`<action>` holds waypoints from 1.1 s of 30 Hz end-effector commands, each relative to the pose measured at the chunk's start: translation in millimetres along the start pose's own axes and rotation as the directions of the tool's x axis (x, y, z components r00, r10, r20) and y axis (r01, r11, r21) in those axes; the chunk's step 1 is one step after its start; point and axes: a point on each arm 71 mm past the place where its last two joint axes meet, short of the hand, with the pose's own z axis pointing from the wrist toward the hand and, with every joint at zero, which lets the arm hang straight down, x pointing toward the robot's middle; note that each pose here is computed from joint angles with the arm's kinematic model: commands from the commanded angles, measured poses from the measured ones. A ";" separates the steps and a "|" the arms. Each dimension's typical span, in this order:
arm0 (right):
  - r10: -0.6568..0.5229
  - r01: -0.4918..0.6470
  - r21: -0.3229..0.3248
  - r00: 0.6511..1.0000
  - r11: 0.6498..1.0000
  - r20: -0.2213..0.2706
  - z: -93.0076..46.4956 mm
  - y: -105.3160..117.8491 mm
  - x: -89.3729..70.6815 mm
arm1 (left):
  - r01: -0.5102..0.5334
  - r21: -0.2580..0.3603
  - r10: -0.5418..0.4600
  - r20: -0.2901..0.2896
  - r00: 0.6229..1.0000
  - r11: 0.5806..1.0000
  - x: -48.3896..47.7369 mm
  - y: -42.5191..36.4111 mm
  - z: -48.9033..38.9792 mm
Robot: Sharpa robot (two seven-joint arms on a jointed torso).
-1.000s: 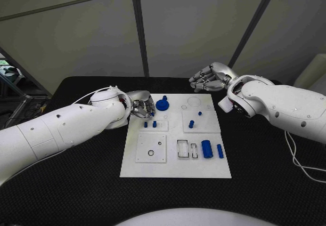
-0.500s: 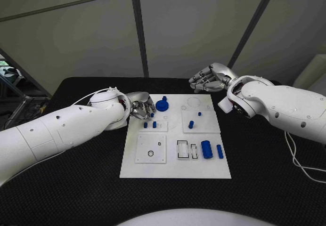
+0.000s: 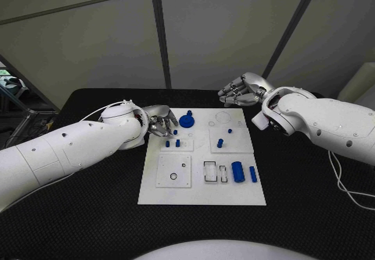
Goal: Assemble the parts on the task board
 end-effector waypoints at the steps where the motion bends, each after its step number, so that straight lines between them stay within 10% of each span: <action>1: -0.115 0.115 -0.010 0.993 0.993 -0.035 -0.8 -0.5 -0.1 | 0.007 -0.002 -0.006 0.034 0.999 1.000 -4.5 3.7 -2.7; 6: -0.306 0.305 -0.026 0.949 0.952 -0.073 -3.6 -1.3 1.1 | 0.052 0.021 -0.054 0.096 0.994 0.998 -16.5 11.0 -11.0; 16: -0.655 0.652 -0.061 0.747 0.755 -0.115 -11.8 -0.3 16.7 | 0.320 0.190 -0.362 0.261 0.895 0.928 -47.3 34.9 -40.4; 26: -0.753 0.749 -0.088 0.643 0.656 -0.139 -22.8 -9.9 41.3 | 0.742 0.405 -0.840 0.154 0.520 0.534 -51.2 45.4 -60.1; 33: -0.770 0.769 -0.089 0.614 0.633 -0.172 -25.7 -12.1 47.1 | 0.811 0.431 -0.915 0.106 0.389 0.395 -42.0 46.7 -70.3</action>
